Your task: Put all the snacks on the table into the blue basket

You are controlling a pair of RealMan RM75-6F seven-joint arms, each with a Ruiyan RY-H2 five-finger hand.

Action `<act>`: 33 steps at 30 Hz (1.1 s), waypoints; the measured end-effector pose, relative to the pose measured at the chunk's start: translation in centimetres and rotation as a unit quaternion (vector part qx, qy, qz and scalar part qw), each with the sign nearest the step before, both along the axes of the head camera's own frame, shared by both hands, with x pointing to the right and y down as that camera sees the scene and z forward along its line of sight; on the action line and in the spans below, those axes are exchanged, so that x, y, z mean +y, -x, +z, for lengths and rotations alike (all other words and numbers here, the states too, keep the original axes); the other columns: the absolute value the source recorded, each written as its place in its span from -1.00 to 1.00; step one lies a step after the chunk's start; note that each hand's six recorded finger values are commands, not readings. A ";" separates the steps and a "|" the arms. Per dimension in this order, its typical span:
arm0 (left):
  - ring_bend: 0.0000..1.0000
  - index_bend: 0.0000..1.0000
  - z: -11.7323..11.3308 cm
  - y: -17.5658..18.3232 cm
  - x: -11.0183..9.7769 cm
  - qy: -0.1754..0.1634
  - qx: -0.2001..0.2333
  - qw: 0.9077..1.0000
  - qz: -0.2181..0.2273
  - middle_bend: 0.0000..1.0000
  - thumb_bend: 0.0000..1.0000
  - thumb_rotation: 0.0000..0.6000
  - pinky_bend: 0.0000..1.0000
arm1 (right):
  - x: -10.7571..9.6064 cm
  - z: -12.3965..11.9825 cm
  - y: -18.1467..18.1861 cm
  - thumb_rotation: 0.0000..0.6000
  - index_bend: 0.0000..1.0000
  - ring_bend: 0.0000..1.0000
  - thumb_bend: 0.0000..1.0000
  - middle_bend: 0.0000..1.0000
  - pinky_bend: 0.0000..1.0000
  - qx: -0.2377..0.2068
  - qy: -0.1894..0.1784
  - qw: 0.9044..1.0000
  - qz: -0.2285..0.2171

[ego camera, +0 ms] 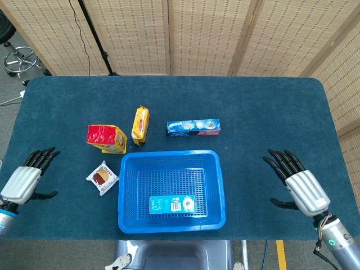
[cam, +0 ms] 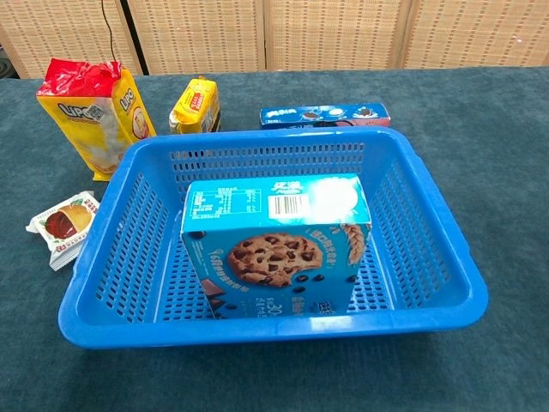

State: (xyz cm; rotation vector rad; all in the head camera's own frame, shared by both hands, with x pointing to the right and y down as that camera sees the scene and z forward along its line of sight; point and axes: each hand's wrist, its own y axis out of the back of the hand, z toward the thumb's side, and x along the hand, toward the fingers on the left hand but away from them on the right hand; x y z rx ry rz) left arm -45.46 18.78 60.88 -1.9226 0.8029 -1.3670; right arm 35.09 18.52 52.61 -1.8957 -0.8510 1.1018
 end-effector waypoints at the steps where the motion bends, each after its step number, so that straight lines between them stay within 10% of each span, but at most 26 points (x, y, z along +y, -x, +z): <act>1: -1.00 -1.00 0.5 -0.5 0.1 0.004 0.004 1.000 0.018 -1.00 -1.00 1.00 -1.00 | 0.3 0.0 -0.4 1.00 -1.00 -1.00 -1.00 -1.00 -1.00 -0.001 0.003 1.000 0.008; 11: -1.00 -1.00 5.9 -6.0 0.6 0.043 0.021 0.989 0.140 -1.00 -1.00 1.00 -1.00 | 2.2 -1.4 -3.6 1.00 -1.00 -1.00 -1.00 -1.00 -1.00 0.000 -0.005 0.996 0.085; 28: -1.00 -1.00 9.9 -12.2 -1.1 0.066 -0.044 0.977 0.197 -1.00 -0.98 1.00 -0.99 | 1.5 -2.3 -5.9 1.00 -1.00 -1.00 -1.00 -1.00 -1.00 -0.016 -0.017 0.991 0.132; 33: -0.70 -0.67 10.8 -13.8 -1.4 0.078 -0.039 0.977 0.193 -0.78 -0.74 1.00 -0.45 | 1.5 -2.7 -6.0 1.00 -1.00 -1.00 -1.00 -1.00 -1.00 -0.023 -0.020 0.991 0.134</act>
